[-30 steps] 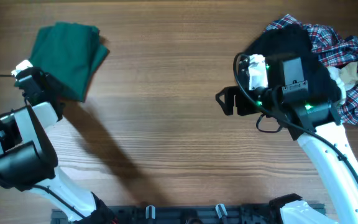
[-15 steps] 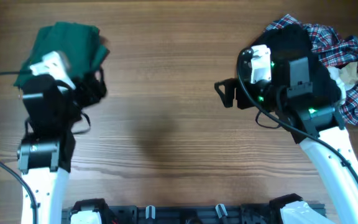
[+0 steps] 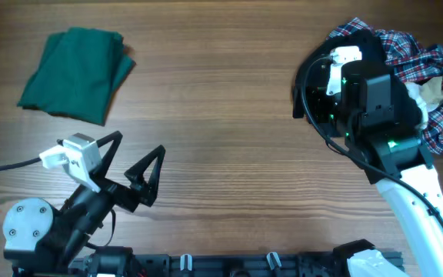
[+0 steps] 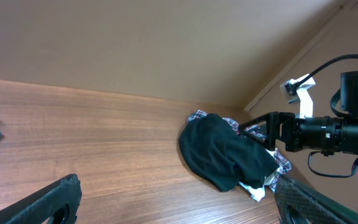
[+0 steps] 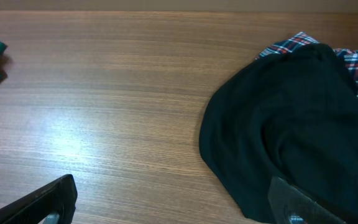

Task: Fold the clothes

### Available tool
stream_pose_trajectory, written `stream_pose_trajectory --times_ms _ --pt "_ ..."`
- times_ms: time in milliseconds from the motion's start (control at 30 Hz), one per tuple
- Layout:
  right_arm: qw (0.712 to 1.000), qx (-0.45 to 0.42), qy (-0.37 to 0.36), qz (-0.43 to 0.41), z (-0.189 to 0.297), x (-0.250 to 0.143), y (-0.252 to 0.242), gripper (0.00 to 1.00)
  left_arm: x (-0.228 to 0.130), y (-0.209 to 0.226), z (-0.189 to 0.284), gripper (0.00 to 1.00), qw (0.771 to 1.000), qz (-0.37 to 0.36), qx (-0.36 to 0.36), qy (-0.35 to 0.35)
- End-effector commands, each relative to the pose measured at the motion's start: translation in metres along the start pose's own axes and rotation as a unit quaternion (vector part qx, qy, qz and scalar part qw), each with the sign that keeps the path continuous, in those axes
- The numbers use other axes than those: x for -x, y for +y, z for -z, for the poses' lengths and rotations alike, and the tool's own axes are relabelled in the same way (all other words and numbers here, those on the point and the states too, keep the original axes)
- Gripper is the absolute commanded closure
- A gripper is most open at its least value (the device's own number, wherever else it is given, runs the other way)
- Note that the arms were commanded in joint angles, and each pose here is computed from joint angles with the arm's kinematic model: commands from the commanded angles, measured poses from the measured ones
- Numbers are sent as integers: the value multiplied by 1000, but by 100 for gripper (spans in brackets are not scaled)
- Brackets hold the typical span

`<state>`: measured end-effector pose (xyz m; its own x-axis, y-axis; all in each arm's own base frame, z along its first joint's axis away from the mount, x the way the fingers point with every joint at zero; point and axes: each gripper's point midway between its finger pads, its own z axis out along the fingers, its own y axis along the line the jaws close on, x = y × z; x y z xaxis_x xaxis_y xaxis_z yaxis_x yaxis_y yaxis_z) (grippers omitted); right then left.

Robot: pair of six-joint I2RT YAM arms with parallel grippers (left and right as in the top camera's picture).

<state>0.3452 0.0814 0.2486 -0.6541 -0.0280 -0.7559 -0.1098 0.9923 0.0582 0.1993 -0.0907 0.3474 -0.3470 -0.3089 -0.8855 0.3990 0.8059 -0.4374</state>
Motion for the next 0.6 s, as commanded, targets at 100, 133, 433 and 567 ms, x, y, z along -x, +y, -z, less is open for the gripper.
stream_pose_trajectory --times_ms 100,133,433,567 --pt "1000 -11 -9 7 2 8 -4 0 -6 14 2 0 999 -2 38 7" --pt "1000 -11 -9 8 2 8 -4 0 -9 25 2 0 998 -2 67 9" --pt "1000 -11 -9 7 2 8 -4 0 -22 60 -1 0 979 -98 69 -164" --pt "1000 -11 -9 7 2 8 -4 0 -43 72 -7 0 974 -110 60 -191"
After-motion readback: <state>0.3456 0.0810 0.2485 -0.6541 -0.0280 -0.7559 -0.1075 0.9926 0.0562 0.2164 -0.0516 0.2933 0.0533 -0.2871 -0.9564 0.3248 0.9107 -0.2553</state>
